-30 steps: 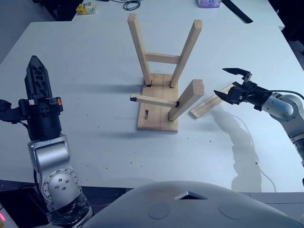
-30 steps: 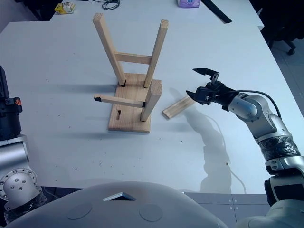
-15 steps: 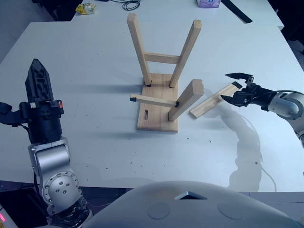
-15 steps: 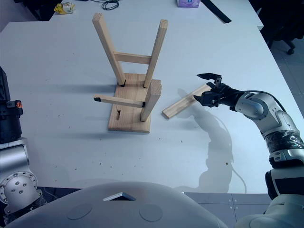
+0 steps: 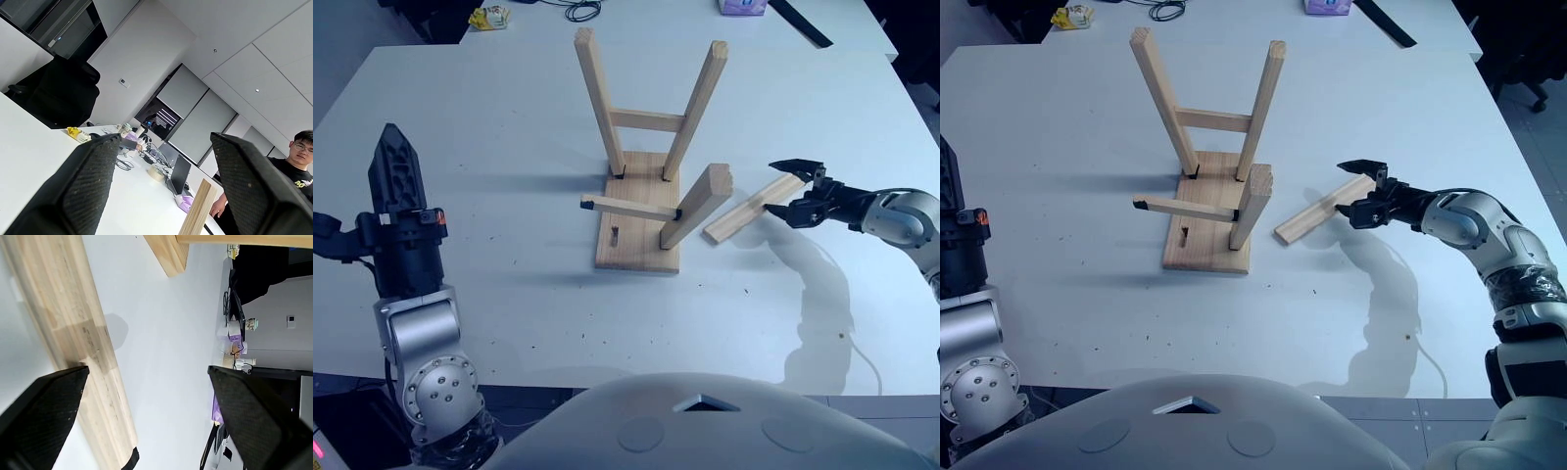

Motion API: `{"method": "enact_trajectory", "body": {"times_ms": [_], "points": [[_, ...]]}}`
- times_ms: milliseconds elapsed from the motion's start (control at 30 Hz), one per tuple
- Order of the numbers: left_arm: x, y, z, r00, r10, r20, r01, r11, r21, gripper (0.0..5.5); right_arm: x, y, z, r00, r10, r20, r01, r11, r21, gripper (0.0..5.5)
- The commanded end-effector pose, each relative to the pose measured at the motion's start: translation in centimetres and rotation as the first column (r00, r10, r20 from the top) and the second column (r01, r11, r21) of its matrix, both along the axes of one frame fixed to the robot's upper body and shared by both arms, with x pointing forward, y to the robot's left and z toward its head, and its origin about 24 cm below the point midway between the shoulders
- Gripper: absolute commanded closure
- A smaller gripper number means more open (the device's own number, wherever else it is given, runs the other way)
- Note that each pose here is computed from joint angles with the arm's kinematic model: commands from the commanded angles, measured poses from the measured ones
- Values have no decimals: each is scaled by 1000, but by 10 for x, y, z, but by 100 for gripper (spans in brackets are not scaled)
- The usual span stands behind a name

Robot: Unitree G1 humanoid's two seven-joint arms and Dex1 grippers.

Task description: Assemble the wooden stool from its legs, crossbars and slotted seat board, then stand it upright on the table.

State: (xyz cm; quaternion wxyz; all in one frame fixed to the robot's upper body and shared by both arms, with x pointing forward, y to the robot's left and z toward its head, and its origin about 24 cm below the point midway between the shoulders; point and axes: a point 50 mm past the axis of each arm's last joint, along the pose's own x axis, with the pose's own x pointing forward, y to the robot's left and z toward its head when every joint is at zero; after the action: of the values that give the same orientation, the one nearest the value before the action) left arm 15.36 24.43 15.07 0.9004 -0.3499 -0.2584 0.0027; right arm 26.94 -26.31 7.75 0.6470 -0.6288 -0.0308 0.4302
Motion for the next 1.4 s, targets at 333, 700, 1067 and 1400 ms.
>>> {"method": "enact_trajectory", "body": {"times_ms": [333,700,1067,1400], "points": [[-1,-2,-1,1000,8,-11,-8,1000,2,212,-32,-30,-32,987,-53,-151,25,983,-184,101],[1,-2,-1,1000,4,-10,-4,1000,9,212,-75,-51,-66,955,-148,-256,96,974,-204,101],[1,0,0,1000,15,-7,-15,1000,17,212,-65,-38,-68,966,-154,-205,135,985,-105,101],[9,0,3,1000,-7,8,7,1000,30,212,-57,13,-54,961,63,-268,-60,998,18,101]]}}
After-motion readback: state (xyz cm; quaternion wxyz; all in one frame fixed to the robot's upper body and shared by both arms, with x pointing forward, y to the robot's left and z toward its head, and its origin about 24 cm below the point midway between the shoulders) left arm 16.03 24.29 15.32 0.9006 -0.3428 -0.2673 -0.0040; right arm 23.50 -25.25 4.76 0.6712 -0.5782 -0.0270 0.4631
